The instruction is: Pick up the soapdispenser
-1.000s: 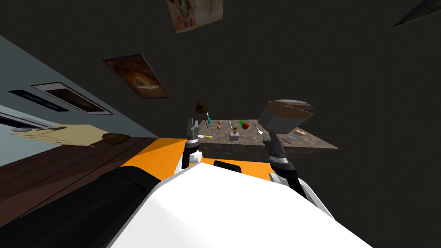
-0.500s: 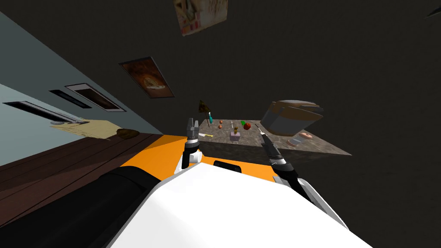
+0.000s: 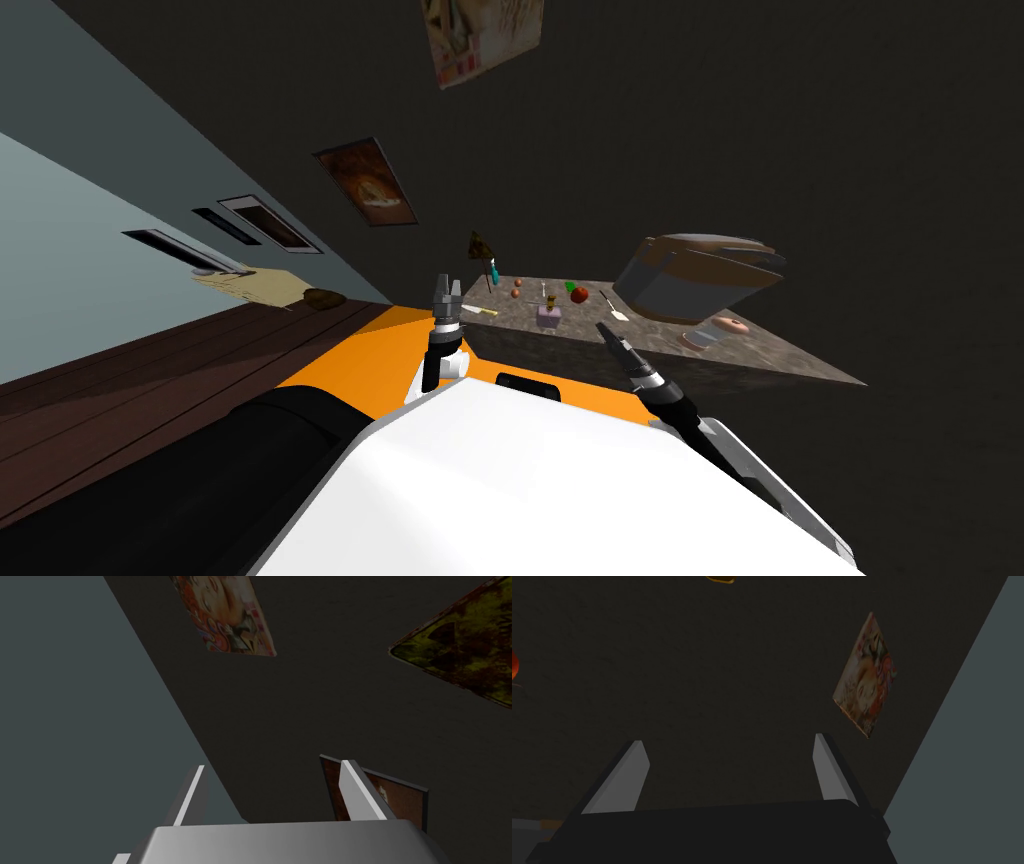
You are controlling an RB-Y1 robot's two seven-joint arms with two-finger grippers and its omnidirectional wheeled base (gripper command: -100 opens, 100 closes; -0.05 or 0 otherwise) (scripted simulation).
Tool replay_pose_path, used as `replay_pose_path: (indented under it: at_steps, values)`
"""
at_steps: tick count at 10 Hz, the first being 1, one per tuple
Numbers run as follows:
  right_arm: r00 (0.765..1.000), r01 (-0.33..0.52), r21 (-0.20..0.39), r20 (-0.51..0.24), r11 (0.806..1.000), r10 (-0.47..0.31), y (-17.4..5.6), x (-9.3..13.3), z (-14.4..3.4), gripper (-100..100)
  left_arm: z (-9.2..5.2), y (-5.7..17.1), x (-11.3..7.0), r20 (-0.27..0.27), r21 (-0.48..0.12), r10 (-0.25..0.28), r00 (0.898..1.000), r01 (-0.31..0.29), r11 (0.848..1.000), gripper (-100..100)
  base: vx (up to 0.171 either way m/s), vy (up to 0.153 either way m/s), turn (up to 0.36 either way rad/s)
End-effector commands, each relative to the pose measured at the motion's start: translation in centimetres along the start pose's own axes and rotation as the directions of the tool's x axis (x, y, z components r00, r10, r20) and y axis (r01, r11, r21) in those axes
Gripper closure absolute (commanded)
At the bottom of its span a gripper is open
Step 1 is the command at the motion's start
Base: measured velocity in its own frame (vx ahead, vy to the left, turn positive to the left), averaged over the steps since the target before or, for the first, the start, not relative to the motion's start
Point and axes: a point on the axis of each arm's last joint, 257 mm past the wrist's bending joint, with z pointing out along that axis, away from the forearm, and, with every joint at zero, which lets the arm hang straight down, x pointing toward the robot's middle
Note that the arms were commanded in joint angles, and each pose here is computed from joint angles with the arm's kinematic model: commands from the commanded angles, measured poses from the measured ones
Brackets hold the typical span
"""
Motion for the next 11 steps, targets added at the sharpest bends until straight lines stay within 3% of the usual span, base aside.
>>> replay_pose_path:
  at_steps: [1,5,7,8,10,11]
  values:
    - [0.998,0.038,0.003,-0.059,0.999,-0.038,-0.7,0.8,-0.5,-100,0.0,0.0,0.0,0.0,0.0,0.0,1.0,0.0,1.0,0,-0.012,-0.028,0.117]
    - [0.963,0.145,0.008,-0.229,0.989,-0.14,-3.0,3.2,-2.7,-100,0.0,0.0,0.0,0.0,0.0,0.0,1.0,0.0,1.0,0,-0.017,-0.029,0.158]
    - [0.932,0.197,0.001,-0.312,0.98,-0.186,-4.1,4.1,-4.0,-100,0.0,0.0,0.0,0.0,0.0,0.0,1.0,0.0,1.0,0,-0.014,-0.022,0.146]
    - [0.904,0.23,-0.004,-0.369,0.973,-0.215,-5.1,5.1,-5.2,-100,0.0,0.0,0.0,0.0,0.0,0.0,1.0,0.0,1.0,0,-0.018,-0.023,0.148]
    - [0.886,0.25,-0.014,-0.4,0.968,-0.234,-5.4,4.9,-5.6,-100,0.0,0.0,0.0,0.0,0.0,0.0,1.0,0.0,1.0,0,-0.008,-0.016,0.054]
    - [0.847,0.285,-0.025,-0.461,0.958,-0.264,-6.4,5.6,-6.9,-100,0.0,0.0,0.0,0.0,0.0,0.0,1.0,0.0,1.0,0,-0.007,-0.01,0.198]
